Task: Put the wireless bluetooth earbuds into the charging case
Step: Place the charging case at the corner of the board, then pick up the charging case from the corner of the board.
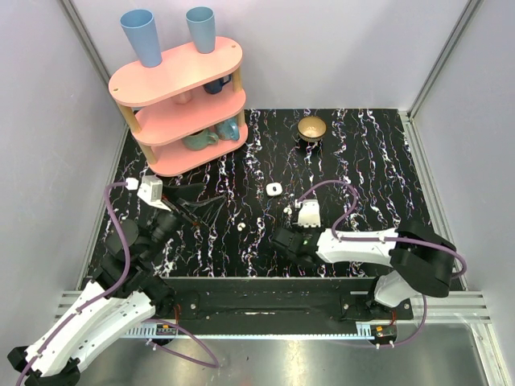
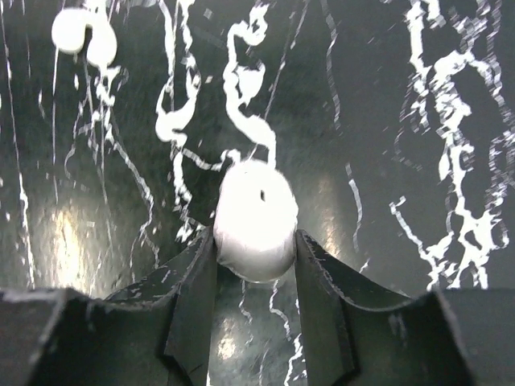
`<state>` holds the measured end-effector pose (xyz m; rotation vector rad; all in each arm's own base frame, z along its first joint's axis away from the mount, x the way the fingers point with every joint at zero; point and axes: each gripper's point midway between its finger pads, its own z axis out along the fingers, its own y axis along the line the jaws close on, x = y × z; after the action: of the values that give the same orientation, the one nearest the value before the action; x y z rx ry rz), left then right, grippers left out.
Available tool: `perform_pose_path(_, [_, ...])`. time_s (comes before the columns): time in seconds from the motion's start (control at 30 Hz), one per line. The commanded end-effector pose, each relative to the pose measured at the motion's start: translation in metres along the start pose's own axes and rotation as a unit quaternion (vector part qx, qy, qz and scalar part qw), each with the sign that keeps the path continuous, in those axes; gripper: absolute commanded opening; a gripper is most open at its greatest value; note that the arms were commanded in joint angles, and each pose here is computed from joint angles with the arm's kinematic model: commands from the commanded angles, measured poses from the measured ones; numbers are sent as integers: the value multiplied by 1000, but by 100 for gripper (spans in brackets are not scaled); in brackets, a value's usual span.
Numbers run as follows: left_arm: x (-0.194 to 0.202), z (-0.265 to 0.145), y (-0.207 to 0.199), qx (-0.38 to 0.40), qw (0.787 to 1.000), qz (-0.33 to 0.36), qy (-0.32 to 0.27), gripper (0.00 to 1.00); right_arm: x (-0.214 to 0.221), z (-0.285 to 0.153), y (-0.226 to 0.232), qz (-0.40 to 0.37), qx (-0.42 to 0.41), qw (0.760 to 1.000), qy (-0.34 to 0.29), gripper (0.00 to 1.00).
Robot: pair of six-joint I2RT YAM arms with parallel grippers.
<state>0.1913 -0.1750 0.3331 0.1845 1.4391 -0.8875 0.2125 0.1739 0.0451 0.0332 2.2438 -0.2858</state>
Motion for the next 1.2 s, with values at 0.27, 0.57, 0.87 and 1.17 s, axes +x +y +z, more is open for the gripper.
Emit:
perform_pose_path(0.27, [-8,-5,1,-8,1000,-1,-14,92,40,-17,27,28,-46,996,72,36])
perform_pose_path(0.57, [-8,-6,2,-9,1000,2,-13,92,7,-51,28,131,-117,982,68,78])
perform_pose_path(0.87, [-3,-2,0,-4,1000,-1,-2,92,-1,-53,24,207,-120,967,84,82])
perform_pose_path(1.17, [-2,-1,2,-8,1000,-3,1,93,20,-28,23,178,-93,973,117,79])
